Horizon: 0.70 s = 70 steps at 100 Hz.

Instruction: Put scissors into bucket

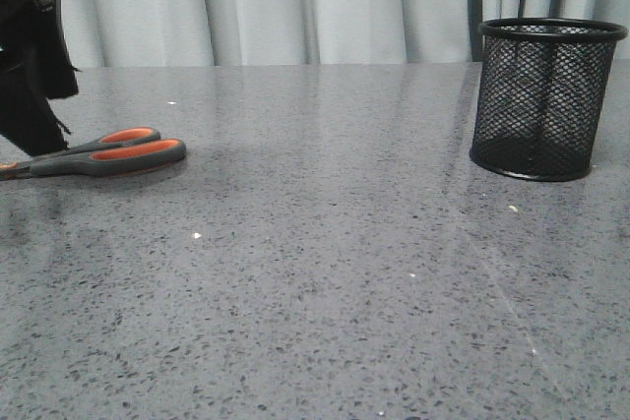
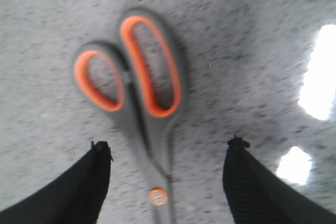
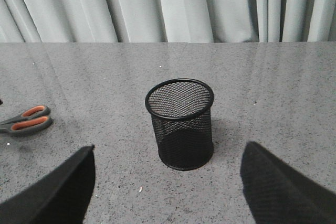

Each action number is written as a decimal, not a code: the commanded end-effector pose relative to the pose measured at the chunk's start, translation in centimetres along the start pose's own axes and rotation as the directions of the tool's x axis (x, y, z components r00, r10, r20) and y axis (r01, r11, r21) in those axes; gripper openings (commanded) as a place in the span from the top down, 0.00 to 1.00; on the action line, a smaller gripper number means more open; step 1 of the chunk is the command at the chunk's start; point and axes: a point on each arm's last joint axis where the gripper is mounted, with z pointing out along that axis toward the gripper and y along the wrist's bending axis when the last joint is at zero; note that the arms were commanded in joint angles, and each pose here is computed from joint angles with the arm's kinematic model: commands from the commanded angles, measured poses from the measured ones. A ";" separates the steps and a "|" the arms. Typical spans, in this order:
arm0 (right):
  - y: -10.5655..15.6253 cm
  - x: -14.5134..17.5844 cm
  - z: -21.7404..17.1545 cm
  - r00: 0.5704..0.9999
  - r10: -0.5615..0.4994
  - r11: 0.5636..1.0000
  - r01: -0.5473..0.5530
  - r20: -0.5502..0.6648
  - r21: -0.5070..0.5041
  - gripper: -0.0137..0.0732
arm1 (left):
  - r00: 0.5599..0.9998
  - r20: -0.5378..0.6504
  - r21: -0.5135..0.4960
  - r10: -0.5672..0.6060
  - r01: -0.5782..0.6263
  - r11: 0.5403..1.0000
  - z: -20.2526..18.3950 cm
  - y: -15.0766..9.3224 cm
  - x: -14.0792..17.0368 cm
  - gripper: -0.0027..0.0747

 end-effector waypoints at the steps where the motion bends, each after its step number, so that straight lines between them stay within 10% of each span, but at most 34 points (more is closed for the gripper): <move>1: 0.0 -1.5 0.0 0.998 -0.005 1.000 0.004 0.070 0.003 0.25 | 0.997 0.070 -0.152 0.037 -0.026 0.988 -1.8 1.4 -0.8 0.42; 70: 0.0 -1.8 0.1 0.991 -0.005 0.999 0.009 0.134 -0.031 0.25 | 0.982 0.015 0.110 -0.190 0.187 0.976 -0.4 3.3 1.3 0.42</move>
